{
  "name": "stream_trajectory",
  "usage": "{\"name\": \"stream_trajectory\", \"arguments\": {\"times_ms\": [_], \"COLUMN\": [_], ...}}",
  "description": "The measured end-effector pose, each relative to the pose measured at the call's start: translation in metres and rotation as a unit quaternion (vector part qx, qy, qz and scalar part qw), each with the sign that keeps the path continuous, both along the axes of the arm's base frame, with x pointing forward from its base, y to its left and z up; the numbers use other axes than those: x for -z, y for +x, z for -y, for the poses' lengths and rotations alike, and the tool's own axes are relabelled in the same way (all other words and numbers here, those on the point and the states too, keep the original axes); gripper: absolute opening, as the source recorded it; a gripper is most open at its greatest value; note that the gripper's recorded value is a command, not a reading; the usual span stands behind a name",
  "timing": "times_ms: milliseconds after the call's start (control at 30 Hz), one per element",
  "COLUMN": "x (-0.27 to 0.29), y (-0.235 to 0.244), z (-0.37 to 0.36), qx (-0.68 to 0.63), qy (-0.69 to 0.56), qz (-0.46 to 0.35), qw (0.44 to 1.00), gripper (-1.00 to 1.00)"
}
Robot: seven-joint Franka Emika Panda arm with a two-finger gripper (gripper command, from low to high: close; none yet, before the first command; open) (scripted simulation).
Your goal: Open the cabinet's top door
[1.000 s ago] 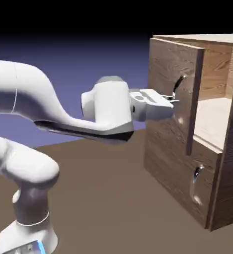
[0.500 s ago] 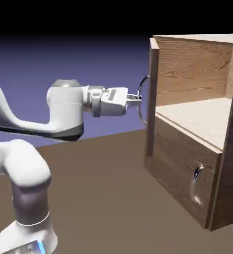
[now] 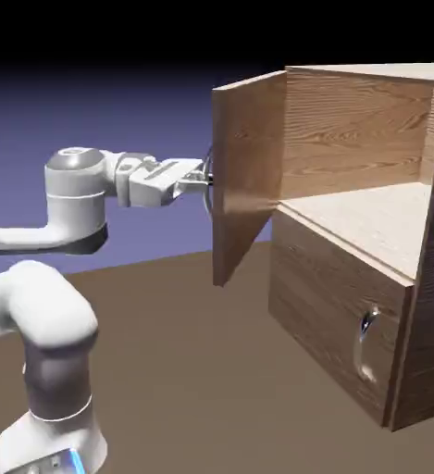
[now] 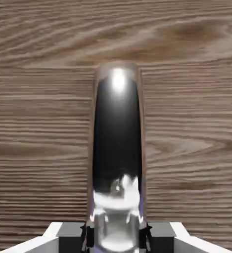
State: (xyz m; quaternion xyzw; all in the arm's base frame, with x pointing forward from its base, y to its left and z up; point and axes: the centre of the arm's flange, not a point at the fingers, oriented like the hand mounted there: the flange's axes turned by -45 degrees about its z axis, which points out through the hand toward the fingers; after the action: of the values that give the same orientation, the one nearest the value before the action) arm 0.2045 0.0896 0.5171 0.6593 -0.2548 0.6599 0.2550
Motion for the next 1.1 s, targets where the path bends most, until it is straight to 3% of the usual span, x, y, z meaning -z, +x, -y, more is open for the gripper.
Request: {"name": "stream_trajectory", "arguments": {"times_ms": [567, 1100], "x": [0.000, 0.000], "y": [-0.051, -0.050], "z": [-0.148, -0.294], "qx": [0.173, 0.329], "qy": [0.001, 0.001], "qz": [0.000, 0.000], "qw": [0.985, 0.944], "gripper": [-1.00, -1.00]}}
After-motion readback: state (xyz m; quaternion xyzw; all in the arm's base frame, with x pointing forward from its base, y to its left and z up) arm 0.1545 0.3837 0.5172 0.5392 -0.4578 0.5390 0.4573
